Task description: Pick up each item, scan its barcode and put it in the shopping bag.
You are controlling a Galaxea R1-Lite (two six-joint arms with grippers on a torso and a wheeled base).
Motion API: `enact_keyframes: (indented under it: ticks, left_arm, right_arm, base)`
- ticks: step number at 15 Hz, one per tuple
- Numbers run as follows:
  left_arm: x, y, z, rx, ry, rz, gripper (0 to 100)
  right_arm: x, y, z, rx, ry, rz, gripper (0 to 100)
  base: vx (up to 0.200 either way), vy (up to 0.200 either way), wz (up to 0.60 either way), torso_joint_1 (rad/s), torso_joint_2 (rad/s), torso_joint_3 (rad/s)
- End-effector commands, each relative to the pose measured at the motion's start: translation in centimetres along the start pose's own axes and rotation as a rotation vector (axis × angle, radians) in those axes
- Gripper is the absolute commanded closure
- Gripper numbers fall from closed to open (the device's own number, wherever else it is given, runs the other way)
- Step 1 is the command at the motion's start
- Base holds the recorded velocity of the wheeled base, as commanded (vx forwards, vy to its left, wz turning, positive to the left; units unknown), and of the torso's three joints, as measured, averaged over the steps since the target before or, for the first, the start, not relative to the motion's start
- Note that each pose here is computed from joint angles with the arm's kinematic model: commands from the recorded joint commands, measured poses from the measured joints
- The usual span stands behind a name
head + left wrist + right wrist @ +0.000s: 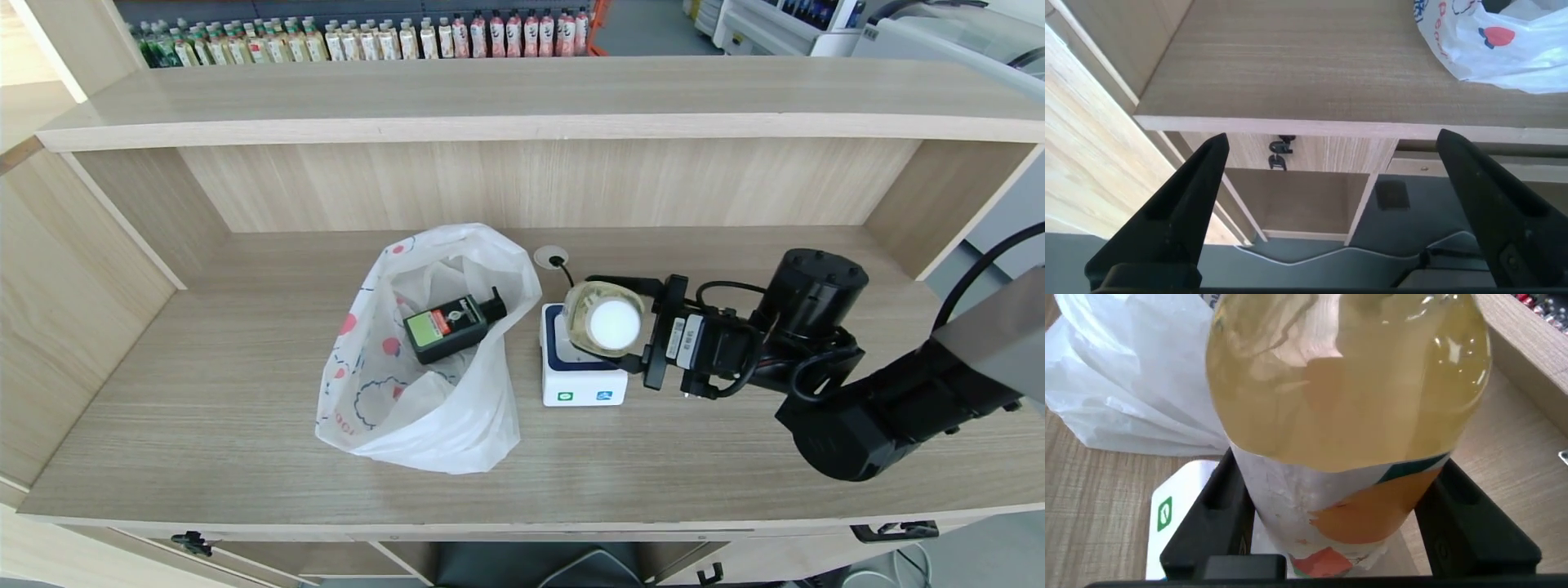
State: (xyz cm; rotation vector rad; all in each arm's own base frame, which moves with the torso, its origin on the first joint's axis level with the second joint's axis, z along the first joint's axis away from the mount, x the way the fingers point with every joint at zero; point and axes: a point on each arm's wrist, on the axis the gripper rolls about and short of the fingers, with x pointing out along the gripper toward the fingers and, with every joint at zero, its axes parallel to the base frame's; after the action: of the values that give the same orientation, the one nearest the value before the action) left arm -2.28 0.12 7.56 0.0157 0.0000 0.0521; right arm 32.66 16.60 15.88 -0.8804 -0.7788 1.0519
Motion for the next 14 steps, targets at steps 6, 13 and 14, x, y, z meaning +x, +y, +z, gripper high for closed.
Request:
enact_keyframes:
  ticks: [6,13,14]
  left_arm:
    - [0.0,0.0,0.0,0.000,-0.001,0.002,0]
    - [0.0,0.0,0.0,0.000,-0.001,0.002,0]
    - [0.0,0.0,0.0,0.000,-0.001,0.002,0]
  right_arm:
    - [-0.1,0.0,0.0,0.001,0.001,0.001,100]
    - [-0.9,0.3,2.0,0.082,-0.006,0.015,100]
    - [-1.5,-0.2,3.5,0.134,-0.009,-0.003,100]
  base:
    - [0.000,0.000,0.00,0.000,0.00,0.000]
    - [0.000,0.000,0.00,0.000,0.00,0.000]
    - [0.000,0.000,0.00,0.000,0.00,0.000]
